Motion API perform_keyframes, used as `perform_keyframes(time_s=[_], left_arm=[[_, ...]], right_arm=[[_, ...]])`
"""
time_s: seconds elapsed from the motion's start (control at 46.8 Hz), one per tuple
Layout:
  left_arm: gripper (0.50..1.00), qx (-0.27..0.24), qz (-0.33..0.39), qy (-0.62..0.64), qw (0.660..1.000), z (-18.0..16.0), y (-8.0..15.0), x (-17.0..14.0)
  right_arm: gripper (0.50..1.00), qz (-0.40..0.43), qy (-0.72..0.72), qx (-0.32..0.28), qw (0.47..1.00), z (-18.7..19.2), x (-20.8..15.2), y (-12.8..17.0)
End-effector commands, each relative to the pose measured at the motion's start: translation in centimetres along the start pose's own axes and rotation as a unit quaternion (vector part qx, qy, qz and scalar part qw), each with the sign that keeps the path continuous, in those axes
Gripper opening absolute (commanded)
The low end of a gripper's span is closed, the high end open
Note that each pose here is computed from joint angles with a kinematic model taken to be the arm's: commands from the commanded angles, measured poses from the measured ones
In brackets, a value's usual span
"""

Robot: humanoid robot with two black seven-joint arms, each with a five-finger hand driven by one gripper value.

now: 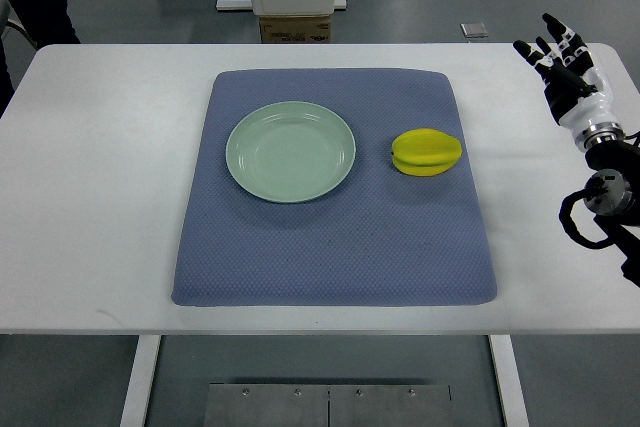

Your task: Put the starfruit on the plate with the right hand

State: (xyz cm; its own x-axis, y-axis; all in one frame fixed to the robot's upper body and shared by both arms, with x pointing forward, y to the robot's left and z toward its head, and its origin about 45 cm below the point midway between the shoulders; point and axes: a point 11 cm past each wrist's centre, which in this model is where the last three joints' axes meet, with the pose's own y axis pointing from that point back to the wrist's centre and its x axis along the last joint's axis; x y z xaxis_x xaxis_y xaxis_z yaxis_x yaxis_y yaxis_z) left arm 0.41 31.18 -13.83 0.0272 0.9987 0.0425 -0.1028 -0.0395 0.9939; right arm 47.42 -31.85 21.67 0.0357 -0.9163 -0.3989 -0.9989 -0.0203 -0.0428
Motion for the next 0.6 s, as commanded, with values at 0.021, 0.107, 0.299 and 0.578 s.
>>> perform_keyframes(time_s=[0.021, 0.107, 0.299, 0.578], left_arm=[[1.000, -0.002, 0.000, 0.000, 1.000, -0.09, 0.01, -0.01], [1.000, -0.003, 0.000, 0.000, 1.000, -0.07, 0.01, -0.01], [1.000, -0.004, -0.001, -0.001, 1.000, 0.10, 0.00, -0.02], [1.000, -0.004, -0.001, -0.001, 1.000, 0.01, 0.01, -0.03]], right_arm=[[1.000, -0.001, -0.001, -0.001, 1.000, 0.12, -0.08, 0.04], [1.000, 0.000, 0.000, 0.000, 1.000, 0.00, -0.01, 0.00], [1.000, -0.001, -0.001, -0.001, 1.000, 0.11, -0.14, -0.01], [1.000, -0.001, -0.001, 0.000, 1.000, 0.08, -0.19, -0.05]])
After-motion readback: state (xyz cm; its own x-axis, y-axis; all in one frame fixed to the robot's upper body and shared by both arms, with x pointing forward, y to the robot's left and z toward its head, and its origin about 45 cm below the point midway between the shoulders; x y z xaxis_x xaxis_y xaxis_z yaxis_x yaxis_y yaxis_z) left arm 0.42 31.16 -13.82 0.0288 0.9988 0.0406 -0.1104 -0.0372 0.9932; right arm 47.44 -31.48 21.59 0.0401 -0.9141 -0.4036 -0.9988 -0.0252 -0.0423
